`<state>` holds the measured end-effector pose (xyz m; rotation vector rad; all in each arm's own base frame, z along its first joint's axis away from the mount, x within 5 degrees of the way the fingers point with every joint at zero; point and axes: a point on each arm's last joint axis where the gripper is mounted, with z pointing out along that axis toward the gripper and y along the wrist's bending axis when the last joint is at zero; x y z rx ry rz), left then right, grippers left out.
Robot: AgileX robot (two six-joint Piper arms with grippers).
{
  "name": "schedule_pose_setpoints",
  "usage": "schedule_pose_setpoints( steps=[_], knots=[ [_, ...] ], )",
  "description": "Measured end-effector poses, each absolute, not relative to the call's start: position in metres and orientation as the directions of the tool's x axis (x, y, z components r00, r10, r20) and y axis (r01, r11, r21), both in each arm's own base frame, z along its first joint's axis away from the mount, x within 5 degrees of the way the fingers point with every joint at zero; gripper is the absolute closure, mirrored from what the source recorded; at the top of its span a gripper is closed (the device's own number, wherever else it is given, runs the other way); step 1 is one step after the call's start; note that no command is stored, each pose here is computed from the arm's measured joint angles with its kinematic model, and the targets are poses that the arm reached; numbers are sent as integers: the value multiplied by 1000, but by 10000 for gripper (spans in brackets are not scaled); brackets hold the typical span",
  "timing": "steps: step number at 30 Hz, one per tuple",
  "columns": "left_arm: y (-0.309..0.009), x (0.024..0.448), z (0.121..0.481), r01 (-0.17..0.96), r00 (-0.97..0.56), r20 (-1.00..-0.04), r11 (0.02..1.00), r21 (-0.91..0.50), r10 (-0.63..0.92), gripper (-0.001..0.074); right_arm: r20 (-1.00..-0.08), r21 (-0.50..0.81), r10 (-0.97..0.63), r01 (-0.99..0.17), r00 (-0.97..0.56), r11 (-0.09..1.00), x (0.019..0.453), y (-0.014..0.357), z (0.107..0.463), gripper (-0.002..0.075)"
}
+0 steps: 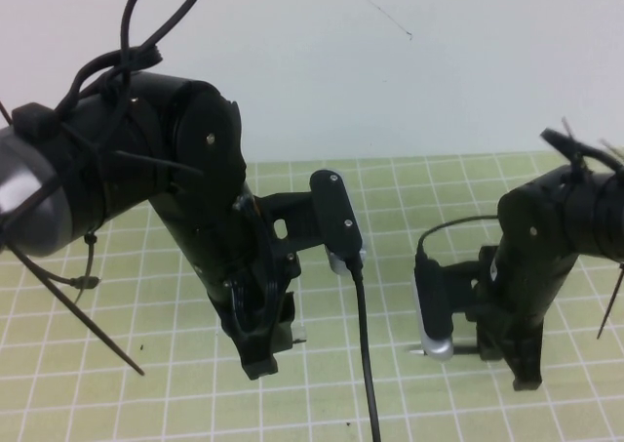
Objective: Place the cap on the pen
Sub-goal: Put the cap on the pen
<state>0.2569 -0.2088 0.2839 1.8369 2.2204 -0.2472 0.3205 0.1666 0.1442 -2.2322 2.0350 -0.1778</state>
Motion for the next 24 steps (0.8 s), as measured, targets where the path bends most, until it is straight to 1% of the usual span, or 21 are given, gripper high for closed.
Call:
schedule_pose_setpoints(
  steps=[8, 13, 15, 19, 21, 24],
  knots=[
    [-206, 251, 285, 983, -179, -267, 181, -17, 947, 665, -62, -350, -982, -925, 177, -144, 298, 182, 217, 665],
    [-201, 244, 301, 983, -170, -304, 182, 10, 938, 665, -112, -473, -951, -857, 287, -203, 263, 201, 268, 665],
    [-199, 240, 309, 983, -162, -320, 180, 28, 933, 666, -97, -501, -942, -834, 321, -232, 251, 208, 277, 665],
    [-196, 234, 319, 982, -156, -356, 182, 41, 921, 666, -7, -566, -936, -773, 351, -286, 229, 217, 283, 665],
    [-198, 234, 321, 980, -168, -384, 195, 32, 908, 666, 5, -603, -940, -749, 341, -275, 217, 224, 284, 665],
    [-201, 234, 322, 974, -201, -414, 226, 13, 888, 666, 11, -684, -961, -700, 275, -208, 204, 233, 284, 665]
  ],
)
